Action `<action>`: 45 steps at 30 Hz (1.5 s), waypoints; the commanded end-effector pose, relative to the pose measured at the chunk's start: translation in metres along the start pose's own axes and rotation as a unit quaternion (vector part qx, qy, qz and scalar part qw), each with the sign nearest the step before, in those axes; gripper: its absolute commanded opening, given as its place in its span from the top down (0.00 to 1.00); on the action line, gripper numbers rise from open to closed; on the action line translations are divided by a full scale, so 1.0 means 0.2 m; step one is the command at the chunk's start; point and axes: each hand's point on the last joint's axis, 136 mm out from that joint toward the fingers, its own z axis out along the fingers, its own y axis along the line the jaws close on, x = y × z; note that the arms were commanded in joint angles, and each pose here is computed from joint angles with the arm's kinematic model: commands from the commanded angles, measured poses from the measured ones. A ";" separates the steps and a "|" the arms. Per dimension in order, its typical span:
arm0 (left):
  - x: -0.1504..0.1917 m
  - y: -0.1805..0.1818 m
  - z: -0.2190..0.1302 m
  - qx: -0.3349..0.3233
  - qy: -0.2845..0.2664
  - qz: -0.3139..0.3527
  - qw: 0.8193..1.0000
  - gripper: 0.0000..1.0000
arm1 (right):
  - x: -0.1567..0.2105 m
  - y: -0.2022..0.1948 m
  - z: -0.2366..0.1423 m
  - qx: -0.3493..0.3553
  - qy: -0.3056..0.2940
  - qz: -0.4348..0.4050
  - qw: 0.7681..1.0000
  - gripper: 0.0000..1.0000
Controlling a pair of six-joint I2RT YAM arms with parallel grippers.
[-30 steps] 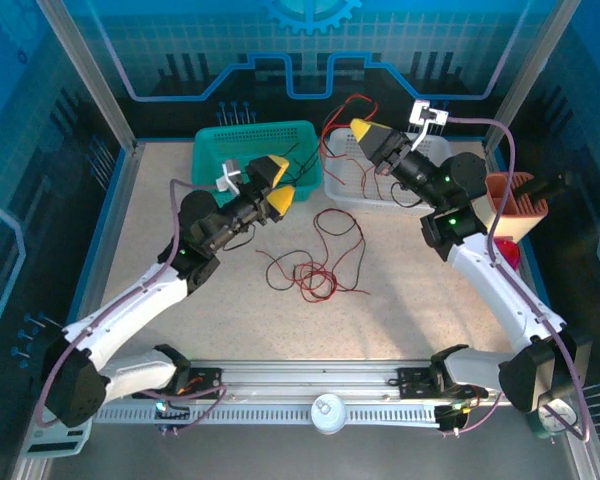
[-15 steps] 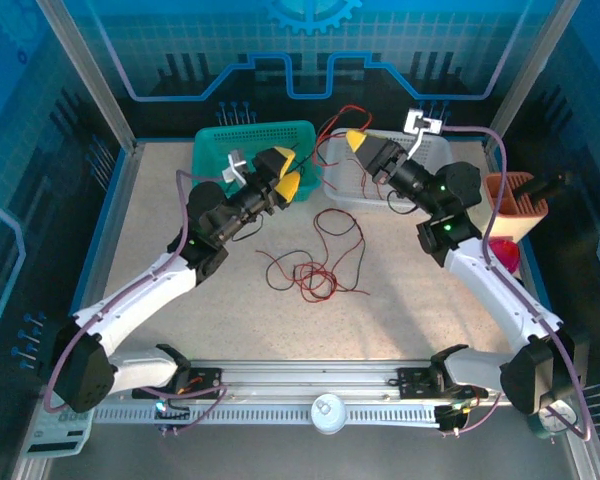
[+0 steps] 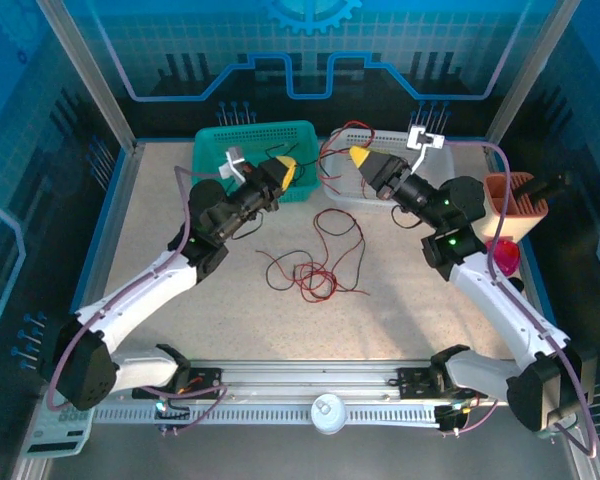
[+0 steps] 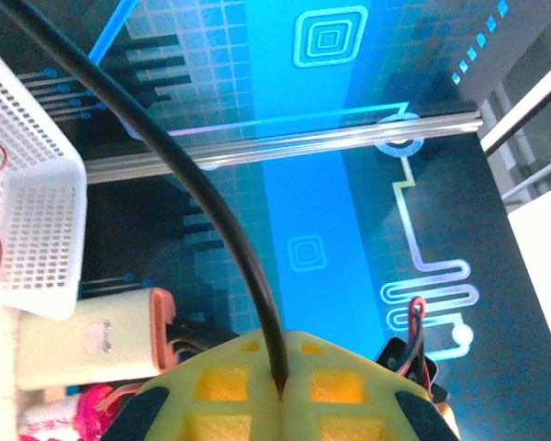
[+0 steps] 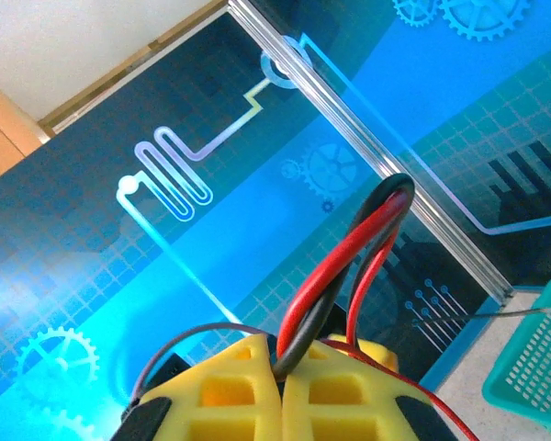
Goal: Untangle the cables
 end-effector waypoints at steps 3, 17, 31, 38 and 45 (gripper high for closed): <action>-0.08 -0.30 -0.08 0.035 -0.026 0.138 0.990 1.00 | 0.13 -0.14 -0.04 0.051 0.037 -0.007 0.998 1.00; 0.02 -0.50 0.02 0.040 0.065 0.315 0.946 1.00 | 0.41 -0.43 -0.10 0.156 0.146 -0.013 0.977 0.59; 0.02 -0.48 0.04 0.001 0.097 0.407 0.908 1.00 | 0.37 -0.44 -0.25 0.217 0.157 -0.063 0.962 0.37; 0.02 -0.41 0.03 -0.026 0.111 0.433 0.894 1.00 | 0.31 -0.28 -0.23 0.192 0.144 -0.074 0.968 0.28; 0.05 -0.36 0.01 -0.037 0.138 0.448 0.882 1.00 | 0.22 -0.15 -0.12 0.161 0.145 -0.122 0.969 0.20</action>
